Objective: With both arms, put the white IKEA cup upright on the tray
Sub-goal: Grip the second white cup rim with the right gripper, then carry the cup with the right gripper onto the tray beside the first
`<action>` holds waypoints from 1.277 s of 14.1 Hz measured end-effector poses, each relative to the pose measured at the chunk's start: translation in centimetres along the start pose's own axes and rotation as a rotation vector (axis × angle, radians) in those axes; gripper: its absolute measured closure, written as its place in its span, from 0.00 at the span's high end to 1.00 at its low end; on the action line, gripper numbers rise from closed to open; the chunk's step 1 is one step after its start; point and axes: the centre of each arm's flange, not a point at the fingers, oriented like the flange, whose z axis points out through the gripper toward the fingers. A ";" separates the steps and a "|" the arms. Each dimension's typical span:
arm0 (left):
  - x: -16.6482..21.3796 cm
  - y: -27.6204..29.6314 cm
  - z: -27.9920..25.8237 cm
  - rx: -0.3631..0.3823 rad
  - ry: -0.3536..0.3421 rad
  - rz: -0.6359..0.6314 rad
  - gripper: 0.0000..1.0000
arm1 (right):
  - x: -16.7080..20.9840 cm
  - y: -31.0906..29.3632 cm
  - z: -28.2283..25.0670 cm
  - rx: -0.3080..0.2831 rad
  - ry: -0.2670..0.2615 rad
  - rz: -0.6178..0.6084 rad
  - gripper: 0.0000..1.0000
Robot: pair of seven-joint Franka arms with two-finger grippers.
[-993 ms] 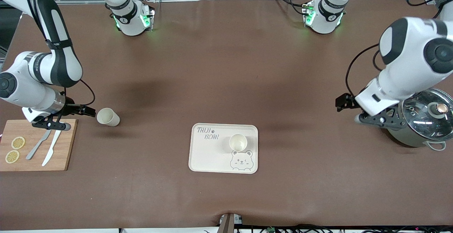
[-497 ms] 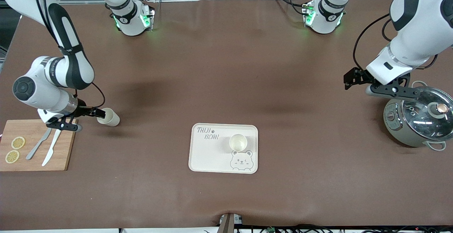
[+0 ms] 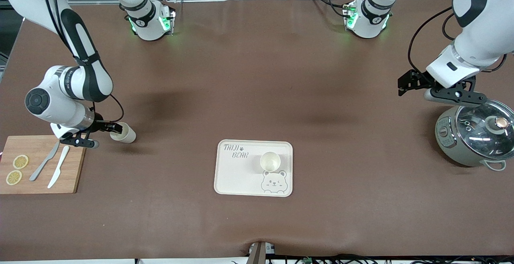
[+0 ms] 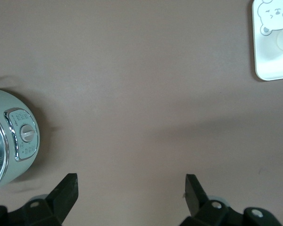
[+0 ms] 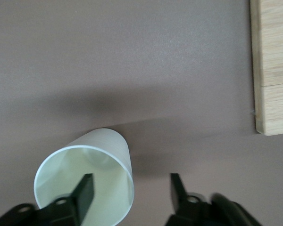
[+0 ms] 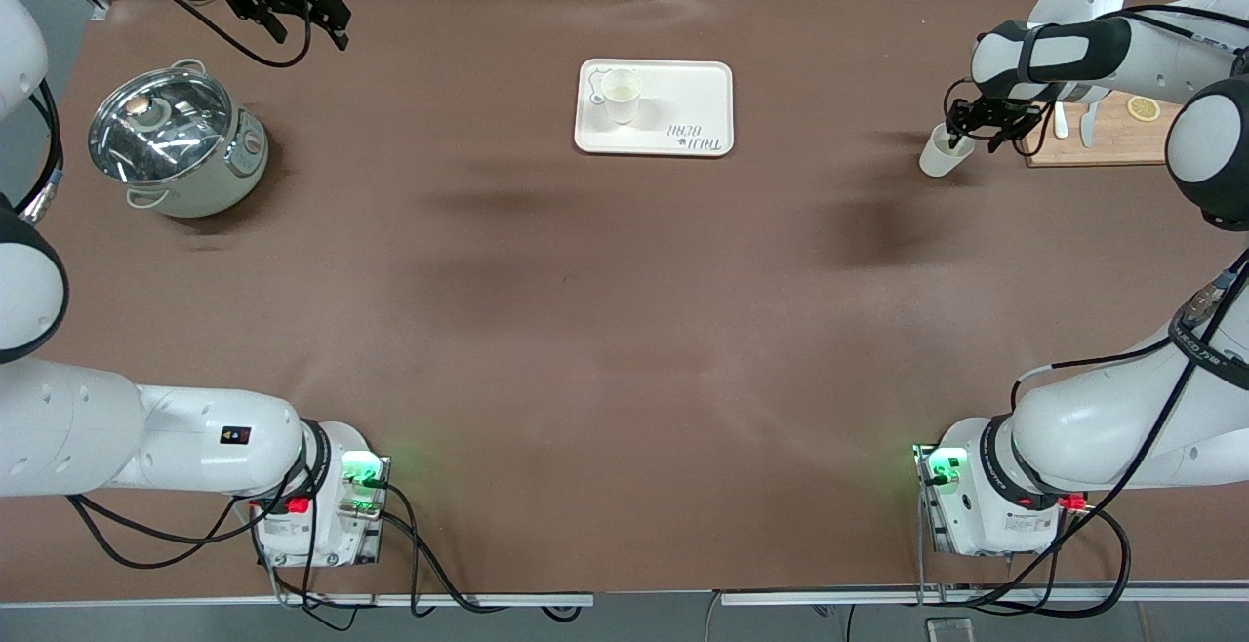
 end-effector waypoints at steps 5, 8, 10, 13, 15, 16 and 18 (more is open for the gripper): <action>-1.3 -0.1 -1.5 0.003 0.025 -0.004 1.00 | -0.1 -1.0 0.4 -0.002 -0.005 -0.015 0.26; -1.4 -0.1 -1.8 0.004 0.034 -0.005 1.00 | 0.0 -1.0 0.3 -0.002 -0.004 -0.012 0.03; -1.5 -0.2 -2.3 0.004 0.044 -0.007 1.00 | 0.1 -0.9 0.2 -0.002 -0.001 -0.010 0.03; -1.4 -0.4 -2.9 0.006 0.059 -0.012 1.00 | 0.6 -1.0 -1.0 0.002 -0.042 0.018 0.03; -1.2 -0.5 -3.6 0.007 0.074 -0.022 1.00 | 1.4 -1.5 -2.8 0.029 -0.076 0.051 0.03; -1.1 -0.5 -3.9 0.007 0.081 -0.026 1.00 | 1.8 -1.9 -3.7 0.062 -0.084 0.073 0.03; -1.0 -0.5 -4.4 0.007 0.091 -0.041 1.00 | 2.5 -3.3 -5.5 0.118 -0.097 0.116 0.03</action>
